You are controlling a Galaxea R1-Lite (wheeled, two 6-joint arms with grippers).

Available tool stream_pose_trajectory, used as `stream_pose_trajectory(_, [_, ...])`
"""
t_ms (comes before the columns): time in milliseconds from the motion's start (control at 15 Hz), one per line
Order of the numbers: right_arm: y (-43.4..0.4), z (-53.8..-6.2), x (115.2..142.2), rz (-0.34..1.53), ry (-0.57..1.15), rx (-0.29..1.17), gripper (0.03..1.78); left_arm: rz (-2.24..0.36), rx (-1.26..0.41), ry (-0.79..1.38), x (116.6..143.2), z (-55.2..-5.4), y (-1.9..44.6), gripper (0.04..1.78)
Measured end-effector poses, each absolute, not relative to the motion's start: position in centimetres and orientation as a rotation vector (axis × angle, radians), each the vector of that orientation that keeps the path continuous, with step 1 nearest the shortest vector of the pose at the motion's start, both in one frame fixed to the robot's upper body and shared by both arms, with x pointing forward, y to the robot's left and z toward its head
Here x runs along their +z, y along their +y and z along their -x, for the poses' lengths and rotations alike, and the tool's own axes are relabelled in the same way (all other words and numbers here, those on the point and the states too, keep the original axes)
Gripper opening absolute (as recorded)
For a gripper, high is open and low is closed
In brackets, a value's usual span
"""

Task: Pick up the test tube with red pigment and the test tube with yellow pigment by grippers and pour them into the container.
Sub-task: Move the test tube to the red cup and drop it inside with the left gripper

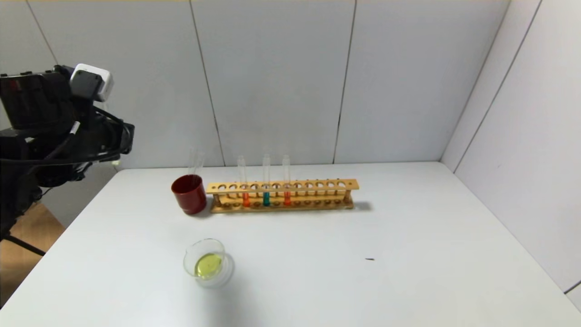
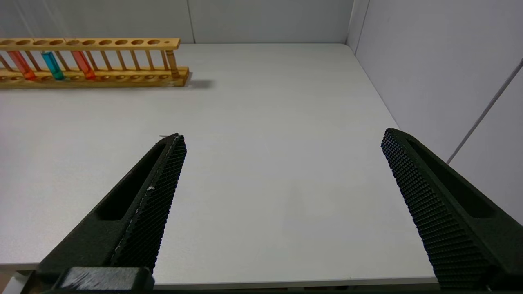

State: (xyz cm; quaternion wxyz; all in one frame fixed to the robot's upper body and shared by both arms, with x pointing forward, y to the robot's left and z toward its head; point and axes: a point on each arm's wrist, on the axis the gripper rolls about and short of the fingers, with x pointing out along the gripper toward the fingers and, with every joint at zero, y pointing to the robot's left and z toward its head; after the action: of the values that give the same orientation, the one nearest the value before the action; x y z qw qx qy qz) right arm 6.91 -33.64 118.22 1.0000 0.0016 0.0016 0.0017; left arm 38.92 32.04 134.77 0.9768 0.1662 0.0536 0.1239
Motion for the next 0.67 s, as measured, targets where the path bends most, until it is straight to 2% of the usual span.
stream_pose_trajectory(133, [-33.6, -6.9, 118.2, -0.003, 0.003, 0.004, 1.75, -0.24, 0.136, 0.098, 134.6, -39.2, 32.2, 0.33])
stream_pose_trajectory(667, [-33.6, -6.9, 118.2, -0.003, 0.003, 0.004, 1.75, -0.12, 0.064, -0.043, 132.5, -43.7, 32.1, 0.33])
